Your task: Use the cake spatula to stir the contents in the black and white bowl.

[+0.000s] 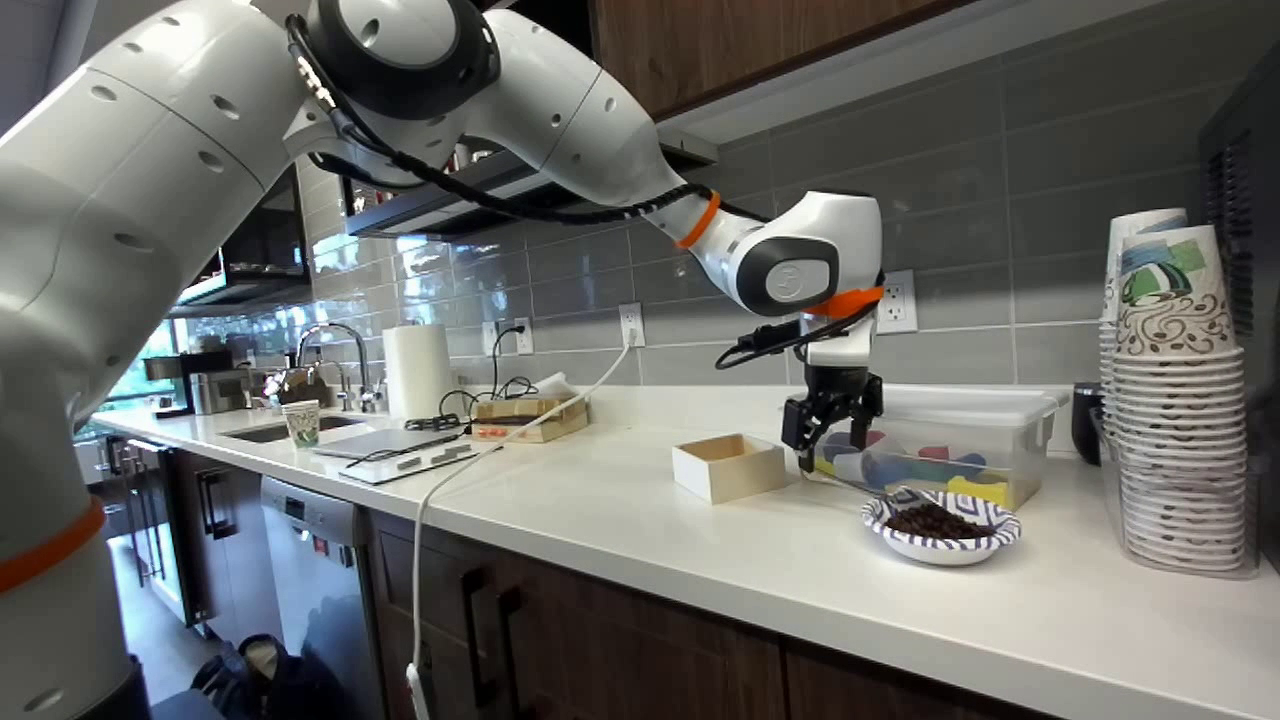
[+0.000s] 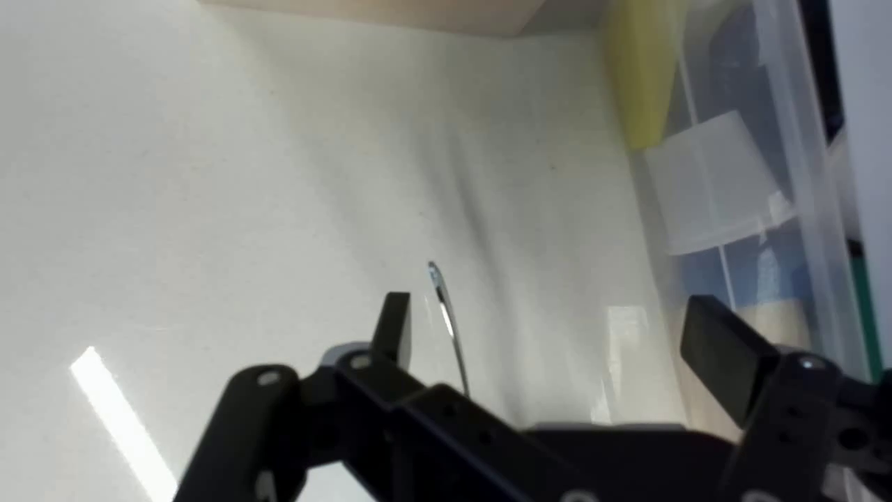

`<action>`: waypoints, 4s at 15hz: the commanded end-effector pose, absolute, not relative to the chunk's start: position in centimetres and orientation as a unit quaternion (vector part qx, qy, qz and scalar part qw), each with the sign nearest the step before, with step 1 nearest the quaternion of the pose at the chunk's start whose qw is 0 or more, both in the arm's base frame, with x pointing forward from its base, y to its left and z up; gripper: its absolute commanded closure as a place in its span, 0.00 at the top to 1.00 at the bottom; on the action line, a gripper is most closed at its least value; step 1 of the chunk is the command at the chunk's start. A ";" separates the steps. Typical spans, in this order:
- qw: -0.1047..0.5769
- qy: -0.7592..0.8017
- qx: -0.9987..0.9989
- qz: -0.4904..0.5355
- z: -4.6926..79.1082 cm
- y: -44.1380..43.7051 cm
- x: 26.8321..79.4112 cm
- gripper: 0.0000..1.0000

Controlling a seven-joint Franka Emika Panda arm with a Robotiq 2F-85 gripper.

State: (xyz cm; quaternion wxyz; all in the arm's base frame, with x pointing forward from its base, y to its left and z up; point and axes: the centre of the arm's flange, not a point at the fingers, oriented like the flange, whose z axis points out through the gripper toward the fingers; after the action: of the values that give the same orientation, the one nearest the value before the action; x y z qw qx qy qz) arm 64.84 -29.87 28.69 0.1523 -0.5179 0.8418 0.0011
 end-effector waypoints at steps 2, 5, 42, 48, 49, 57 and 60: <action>0.168 0.841 -0.510 -0.066 29.2 -30.1 65.5 1.00; 0.181 0.835 -0.514 -0.075 29.3 -29.6 65.6 1.00; 0.138 0.855 -0.497 -0.055 27.1 -26.0 60.2 0.73; 0.138 0.855 -0.496 -0.058 27.0 -26.1 60.2 0.38; 0.138 0.855 -0.496 -0.058 27.0 -26.1 60.2 0.31; 0.142 0.855 -0.496 -0.064 27.9 -26.0 59.7 0.01; 0.148 0.853 -0.495 -0.074 29.1 -25.9 59.1 0.01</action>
State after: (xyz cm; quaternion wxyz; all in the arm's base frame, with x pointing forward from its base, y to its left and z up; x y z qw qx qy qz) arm 60.29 -26.51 27.19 0.1456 -0.4984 0.8526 -0.0593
